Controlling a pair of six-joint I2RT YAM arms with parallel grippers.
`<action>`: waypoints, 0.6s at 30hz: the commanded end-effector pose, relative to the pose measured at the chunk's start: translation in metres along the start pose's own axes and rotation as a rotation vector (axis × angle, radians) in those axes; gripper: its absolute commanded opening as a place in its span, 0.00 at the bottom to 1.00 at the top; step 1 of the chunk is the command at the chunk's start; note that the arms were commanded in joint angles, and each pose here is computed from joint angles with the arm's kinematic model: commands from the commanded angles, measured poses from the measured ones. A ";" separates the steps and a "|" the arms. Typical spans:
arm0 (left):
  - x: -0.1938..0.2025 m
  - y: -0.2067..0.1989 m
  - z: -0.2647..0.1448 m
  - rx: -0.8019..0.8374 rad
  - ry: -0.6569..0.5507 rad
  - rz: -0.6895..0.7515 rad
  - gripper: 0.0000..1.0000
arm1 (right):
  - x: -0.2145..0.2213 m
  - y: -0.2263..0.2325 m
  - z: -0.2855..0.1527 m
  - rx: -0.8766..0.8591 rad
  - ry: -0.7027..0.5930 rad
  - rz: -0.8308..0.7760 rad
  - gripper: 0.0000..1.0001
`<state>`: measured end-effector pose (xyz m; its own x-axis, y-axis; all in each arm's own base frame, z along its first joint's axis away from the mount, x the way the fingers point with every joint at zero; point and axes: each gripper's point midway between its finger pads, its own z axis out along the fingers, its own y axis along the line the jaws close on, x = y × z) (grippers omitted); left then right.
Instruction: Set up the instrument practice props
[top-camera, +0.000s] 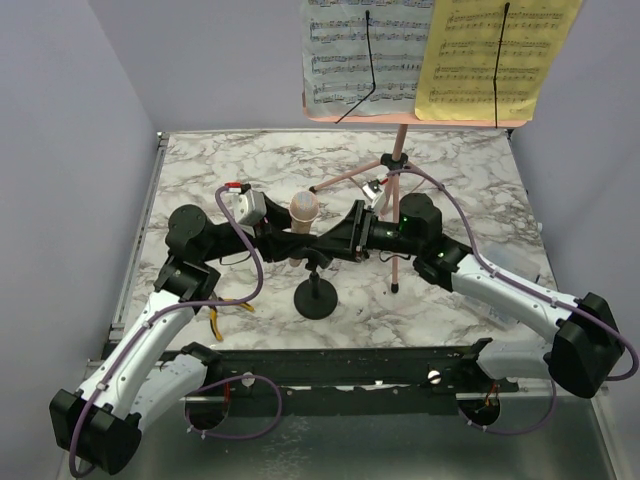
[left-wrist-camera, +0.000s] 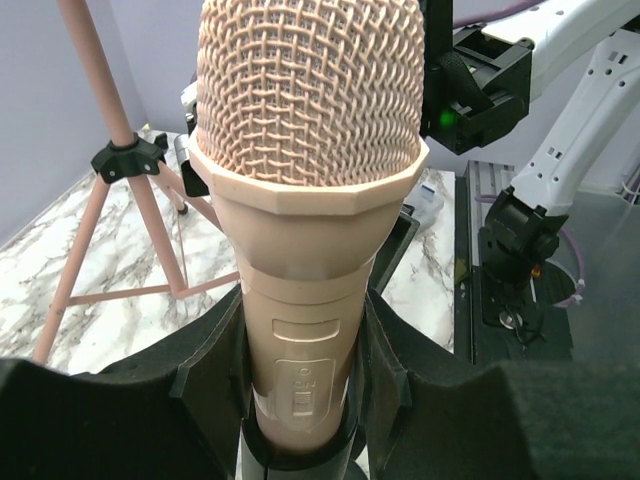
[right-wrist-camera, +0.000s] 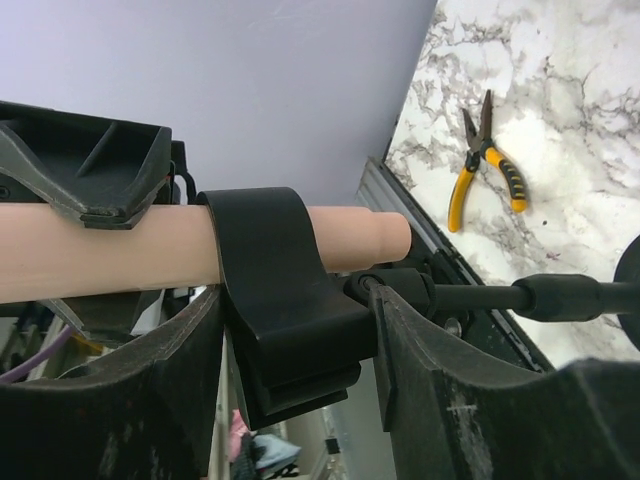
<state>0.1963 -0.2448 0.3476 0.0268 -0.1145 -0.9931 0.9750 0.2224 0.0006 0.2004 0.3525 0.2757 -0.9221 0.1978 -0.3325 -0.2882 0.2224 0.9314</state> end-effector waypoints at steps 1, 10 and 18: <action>0.023 -0.010 -0.004 0.039 0.050 -0.072 0.00 | 0.014 -0.015 -0.002 0.002 0.032 0.037 0.50; 0.025 -0.009 -0.003 0.034 0.054 -0.091 0.04 | 0.017 -0.027 0.001 0.008 0.035 0.059 0.29; 0.018 -0.007 -0.007 -0.021 0.030 -0.086 0.56 | 0.014 -0.029 -0.003 -0.001 -0.020 0.079 0.13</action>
<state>0.1928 -0.2435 0.3435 0.0316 -0.1151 -0.9929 0.9757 0.2189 0.0056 0.1970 0.3511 0.2703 -0.9260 0.2258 -0.3026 -0.2747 0.1472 0.9502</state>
